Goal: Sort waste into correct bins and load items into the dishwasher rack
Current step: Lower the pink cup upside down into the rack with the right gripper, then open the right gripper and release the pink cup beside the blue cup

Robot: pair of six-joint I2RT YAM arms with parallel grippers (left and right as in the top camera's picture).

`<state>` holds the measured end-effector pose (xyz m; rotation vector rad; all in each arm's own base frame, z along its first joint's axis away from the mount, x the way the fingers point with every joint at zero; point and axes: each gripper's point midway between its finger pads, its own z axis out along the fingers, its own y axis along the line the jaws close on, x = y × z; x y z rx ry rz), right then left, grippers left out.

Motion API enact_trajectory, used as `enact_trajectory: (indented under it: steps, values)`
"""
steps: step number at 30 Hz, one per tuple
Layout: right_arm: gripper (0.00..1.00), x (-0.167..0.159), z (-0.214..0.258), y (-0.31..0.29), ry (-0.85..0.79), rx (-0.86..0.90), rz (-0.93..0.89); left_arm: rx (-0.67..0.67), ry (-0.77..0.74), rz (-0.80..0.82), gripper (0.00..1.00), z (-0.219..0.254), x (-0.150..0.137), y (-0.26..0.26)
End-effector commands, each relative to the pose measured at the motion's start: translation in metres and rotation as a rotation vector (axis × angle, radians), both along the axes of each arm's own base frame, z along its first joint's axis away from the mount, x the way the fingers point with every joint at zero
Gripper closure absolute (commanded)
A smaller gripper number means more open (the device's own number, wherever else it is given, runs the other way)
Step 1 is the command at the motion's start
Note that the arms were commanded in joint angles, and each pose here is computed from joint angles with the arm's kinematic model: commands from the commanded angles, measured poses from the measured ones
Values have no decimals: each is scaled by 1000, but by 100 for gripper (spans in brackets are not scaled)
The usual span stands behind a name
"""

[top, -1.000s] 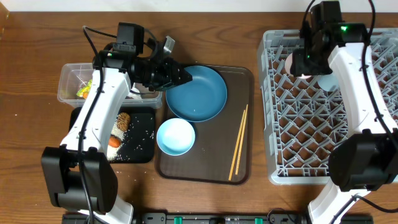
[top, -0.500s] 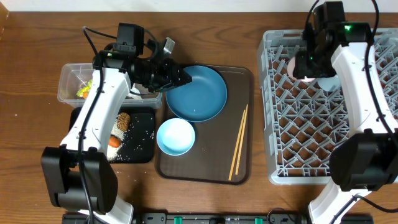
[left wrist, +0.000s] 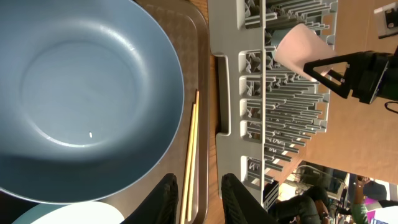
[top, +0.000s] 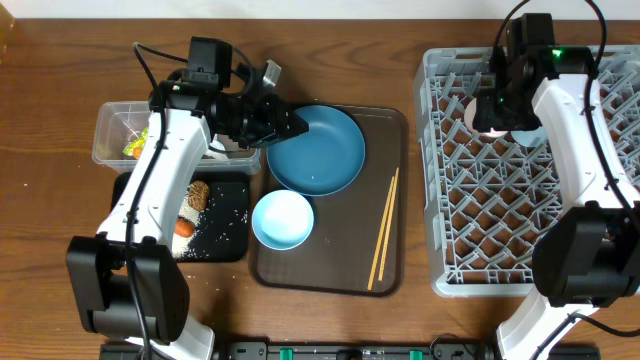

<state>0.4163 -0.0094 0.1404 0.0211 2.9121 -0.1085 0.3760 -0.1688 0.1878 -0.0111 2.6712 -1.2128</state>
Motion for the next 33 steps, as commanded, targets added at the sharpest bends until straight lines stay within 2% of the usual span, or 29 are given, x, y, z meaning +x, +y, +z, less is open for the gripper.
enact_trajectory:
  steps: [1, 6, 11, 17, 22, 26, 27, 28, 31, 33]
  values:
    - [84, -4, -6, -3, 16, 0, -13, 11, -21, -5, 75, 2, 1, 2]
    - [83, -6, -12, -3, 28, 0, -13, 11, -21, -5, 75, 2, 1, 2]
    - [65, -5, -12, -3, 22, 0, -14, 11, -21, -5, 75, 2, 1, 2]
    - [63, -5, -12, -3, 23, 0, -14, 11, -21, -5, 75, 2, 1, 2]
    - [50, -4, -12, -3, 18, 0, -14, 11, -21, -5, 75, 2, 1, 2]
    - [30, -4, -12, -3, 17, 0, -13, 11, -21, -5, 75, 2, 1, 2]
    - [21, -4, -12, -3, 17, 0, -13, 11, -21, -5, 75, 2, 1, 2]
    - [16, -3, -12, -3, 16, 0, -13, 11, -21, -5, 75, 2, 1, 2]
    - [5, -2, -11, -3, 10, 0, -13, 11, -21, -5, 75, 2, 1, 2]
    - [3, 0, -11, -3, 0, 0, -13, 11, -21, -6, 75, 2, 1, 2]
